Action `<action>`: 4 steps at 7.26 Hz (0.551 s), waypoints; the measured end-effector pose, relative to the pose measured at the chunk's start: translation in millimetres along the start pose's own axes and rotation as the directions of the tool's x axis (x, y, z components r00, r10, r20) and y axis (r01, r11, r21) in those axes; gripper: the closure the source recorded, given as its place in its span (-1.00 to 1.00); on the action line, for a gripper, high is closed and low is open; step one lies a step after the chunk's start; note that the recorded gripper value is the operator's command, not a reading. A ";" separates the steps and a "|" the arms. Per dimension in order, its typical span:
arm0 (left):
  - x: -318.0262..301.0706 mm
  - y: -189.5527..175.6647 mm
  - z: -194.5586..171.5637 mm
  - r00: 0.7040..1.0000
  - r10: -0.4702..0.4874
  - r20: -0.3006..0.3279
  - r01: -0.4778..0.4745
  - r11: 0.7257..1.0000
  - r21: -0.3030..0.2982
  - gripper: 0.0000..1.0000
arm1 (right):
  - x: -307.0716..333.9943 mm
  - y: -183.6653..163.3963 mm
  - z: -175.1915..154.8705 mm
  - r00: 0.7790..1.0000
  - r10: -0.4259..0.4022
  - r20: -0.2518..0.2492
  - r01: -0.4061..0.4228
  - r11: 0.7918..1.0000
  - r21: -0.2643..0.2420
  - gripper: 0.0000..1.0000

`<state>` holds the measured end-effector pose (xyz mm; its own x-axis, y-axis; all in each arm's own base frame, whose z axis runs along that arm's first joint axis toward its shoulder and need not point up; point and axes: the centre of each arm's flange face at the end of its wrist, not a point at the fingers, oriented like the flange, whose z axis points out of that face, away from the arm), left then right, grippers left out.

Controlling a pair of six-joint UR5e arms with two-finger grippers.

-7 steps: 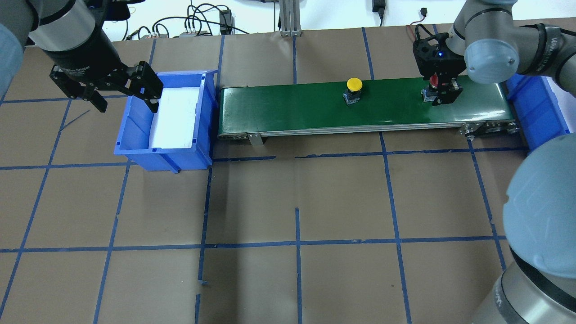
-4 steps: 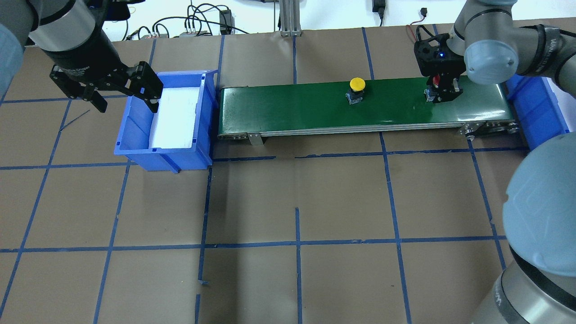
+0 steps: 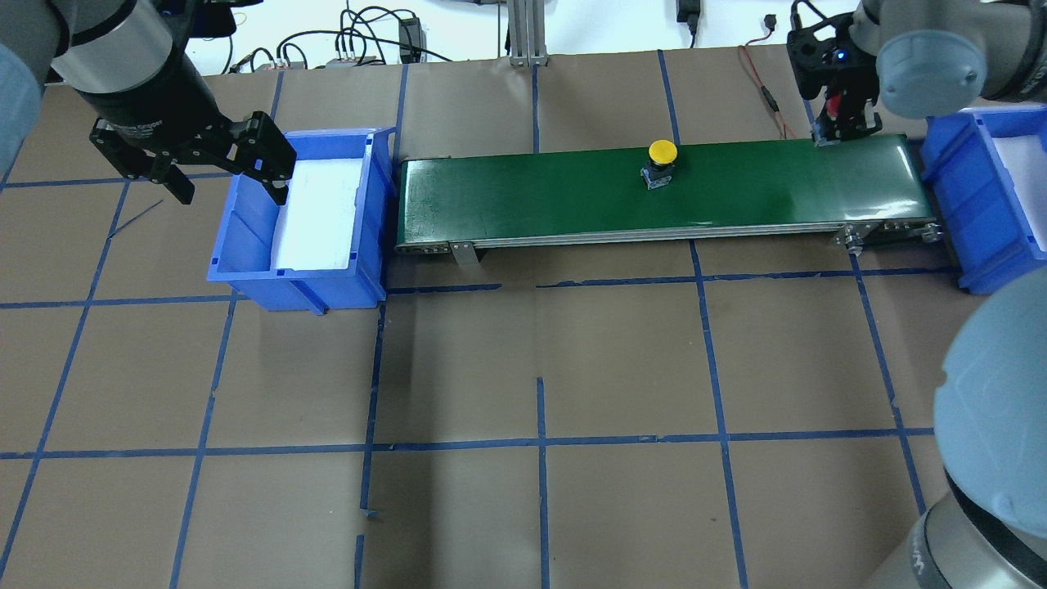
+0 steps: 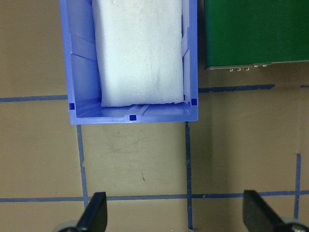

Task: Transport two buttons from left to right
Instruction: 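Carry the red button with the right gripper over the far blue bin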

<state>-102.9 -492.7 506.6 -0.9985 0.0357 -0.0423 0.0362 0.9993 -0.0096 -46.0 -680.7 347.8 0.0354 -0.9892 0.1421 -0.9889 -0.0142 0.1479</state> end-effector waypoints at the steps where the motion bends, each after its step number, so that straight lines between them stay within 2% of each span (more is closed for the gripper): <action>1: -0.1 -0.1 -0.7 1.000 0.000 0.001 0.000 1.000 0.001 -1.00 | -8.8 51.5 -18.3 0.999 0.052 -0.008 -0.052 0.998 -0.026 0.79; 2: -0.1 -0.2 -1.0 1.000 0.000 0.001 0.000 1.000 0.002 -1.00 | -22.4 107.8 -23.0 0.996 0.094 -0.006 -0.095 0.995 -0.031 0.79; 3: -0.1 -0.2 -1.0 1.000 0.000 0.000 0.000 1.000 0.002 -1.00 | -37.1 158.0 -18.7 0.996 0.093 -0.007 -0.094 0.996 -0.015 0.79; 4: 0.0 -0.2 -1.0 1.000 0.000 0.000 0.000 1.000 0.002 -1.00 | -51.0 203.1 -12.9 0.998 0.051 -0.021 -0.051 0.999 -0.005 0.79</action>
<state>-103.0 -492.9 507.6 -0.9985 0.0356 -0.0420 0.0362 0.9993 -0.0116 -246.7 -631.2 383.3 -0.0124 -0.9853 0.1702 -0.9887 0.0375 0.1449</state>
